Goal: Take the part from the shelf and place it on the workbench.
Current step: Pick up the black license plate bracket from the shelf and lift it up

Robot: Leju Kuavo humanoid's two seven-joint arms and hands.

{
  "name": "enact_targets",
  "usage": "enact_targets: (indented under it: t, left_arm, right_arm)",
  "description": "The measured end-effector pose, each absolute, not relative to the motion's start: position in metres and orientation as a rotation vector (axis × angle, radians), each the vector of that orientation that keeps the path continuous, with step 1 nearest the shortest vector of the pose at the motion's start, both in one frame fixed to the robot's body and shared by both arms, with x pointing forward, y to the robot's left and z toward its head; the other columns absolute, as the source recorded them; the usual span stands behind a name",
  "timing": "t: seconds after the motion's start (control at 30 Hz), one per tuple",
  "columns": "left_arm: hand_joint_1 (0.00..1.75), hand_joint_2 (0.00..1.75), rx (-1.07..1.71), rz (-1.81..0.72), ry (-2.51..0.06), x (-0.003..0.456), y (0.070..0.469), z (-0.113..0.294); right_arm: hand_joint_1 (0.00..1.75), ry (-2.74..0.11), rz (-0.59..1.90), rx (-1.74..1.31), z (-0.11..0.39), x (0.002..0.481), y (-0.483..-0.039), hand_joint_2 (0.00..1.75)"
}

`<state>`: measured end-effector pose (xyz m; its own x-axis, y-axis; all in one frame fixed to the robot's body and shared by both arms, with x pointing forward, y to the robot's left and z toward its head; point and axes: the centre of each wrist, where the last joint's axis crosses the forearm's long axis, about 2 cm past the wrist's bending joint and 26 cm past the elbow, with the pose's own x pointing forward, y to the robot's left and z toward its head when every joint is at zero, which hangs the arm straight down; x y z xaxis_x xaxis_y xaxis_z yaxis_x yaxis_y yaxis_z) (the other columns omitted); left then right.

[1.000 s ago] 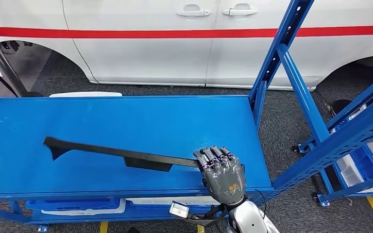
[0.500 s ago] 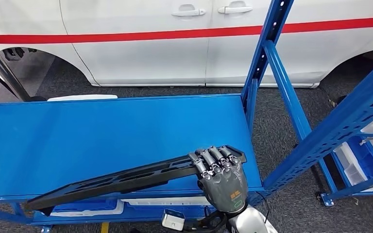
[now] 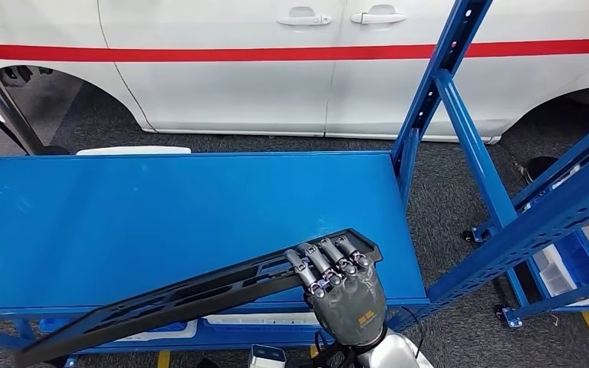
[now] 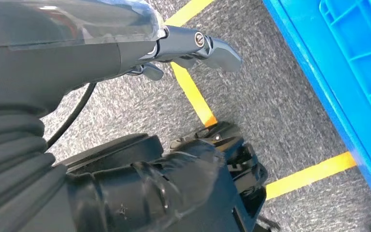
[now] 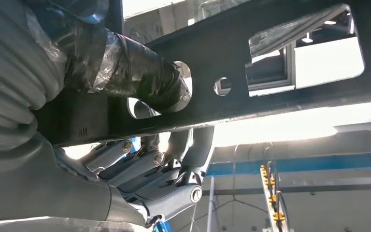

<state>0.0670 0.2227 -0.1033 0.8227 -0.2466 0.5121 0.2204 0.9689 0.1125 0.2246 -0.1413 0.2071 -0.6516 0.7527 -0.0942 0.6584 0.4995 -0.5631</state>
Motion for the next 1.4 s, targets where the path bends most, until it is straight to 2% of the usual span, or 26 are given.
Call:
enact_targets:
  t: [1.4]
  left_arm:
    - [0.00, 1.75, 0.177, -0.265, -0.480, 0.069, 0.222, -0.102]
  right_arm:
    - [1.75, -2.569, 0.809, -1.195, 0.212, 0.224, -0.131, 1.75]
